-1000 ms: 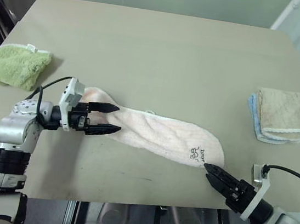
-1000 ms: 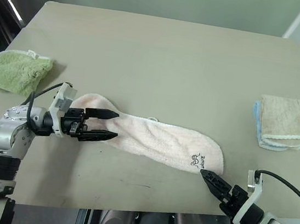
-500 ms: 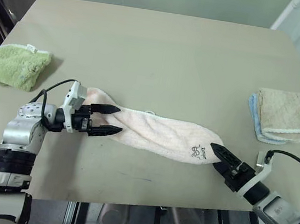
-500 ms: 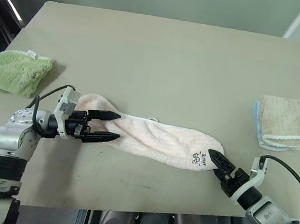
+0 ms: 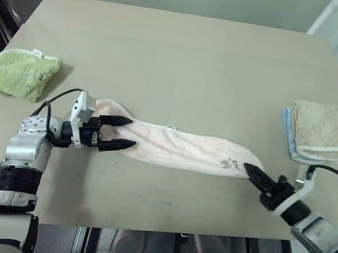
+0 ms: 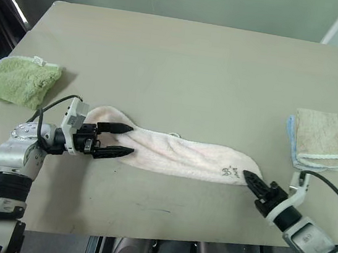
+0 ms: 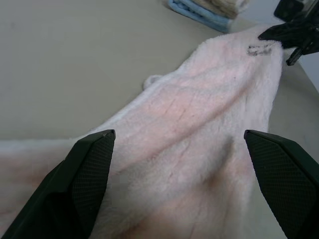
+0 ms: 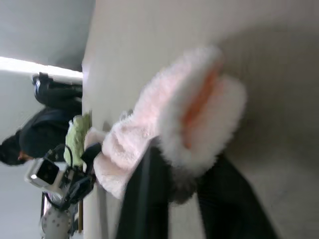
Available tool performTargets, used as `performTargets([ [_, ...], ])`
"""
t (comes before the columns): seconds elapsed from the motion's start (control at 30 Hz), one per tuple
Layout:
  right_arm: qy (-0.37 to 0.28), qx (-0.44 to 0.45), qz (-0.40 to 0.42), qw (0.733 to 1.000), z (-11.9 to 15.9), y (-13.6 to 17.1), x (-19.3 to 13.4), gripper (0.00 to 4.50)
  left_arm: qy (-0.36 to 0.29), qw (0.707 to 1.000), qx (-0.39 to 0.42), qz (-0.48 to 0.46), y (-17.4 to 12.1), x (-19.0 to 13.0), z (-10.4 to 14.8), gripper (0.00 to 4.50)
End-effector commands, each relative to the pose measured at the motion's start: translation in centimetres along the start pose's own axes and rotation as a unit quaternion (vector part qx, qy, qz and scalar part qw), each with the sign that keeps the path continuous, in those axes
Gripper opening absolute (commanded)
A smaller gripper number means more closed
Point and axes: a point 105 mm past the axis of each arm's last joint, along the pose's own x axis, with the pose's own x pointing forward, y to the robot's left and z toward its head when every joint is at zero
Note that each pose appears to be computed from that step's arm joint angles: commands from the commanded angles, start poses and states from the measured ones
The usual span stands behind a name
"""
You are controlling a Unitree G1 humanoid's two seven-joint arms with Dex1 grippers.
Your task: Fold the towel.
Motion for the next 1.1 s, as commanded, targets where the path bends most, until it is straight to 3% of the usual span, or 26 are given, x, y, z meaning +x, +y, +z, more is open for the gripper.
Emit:
performTargets([
  [0.03,-0.055,-0.019,0.015,0.998,2.9,0.7,-1.6,0.04,0.007,1.000,0.002,0.009,0.5,-0.4,0.1,4.50],
  [0.2,-0.092,-0.041,0.005,0.995,5.3,0.1,-3.8,0.04,0.045,0.999,-0.021,-0.007,-0.3,-1.3,-1.5,4.50],
  [0.4,-0.108,-0.064,-0.003,0.992,6.6,-0.2,-4.7,0.04,0.046,0.998,-0.029,-0.018,-0.9,-1.4,-1.3,4.50],
  [0.8,-0.070,-0.099,-0.005,0.993,6.3,-0.6,-3.1,0.04,-0.095,0.993,-0.067,-0.032,-0.9,-0.5,5.7,4.50],
  [1.1,-0.041,-0.139,0.018,0.989,6.1,0.6,-3.1,0.04,-0.109,0.991,-0.073,-0.007,-0.6,-0.6,6.8,4.50],
])
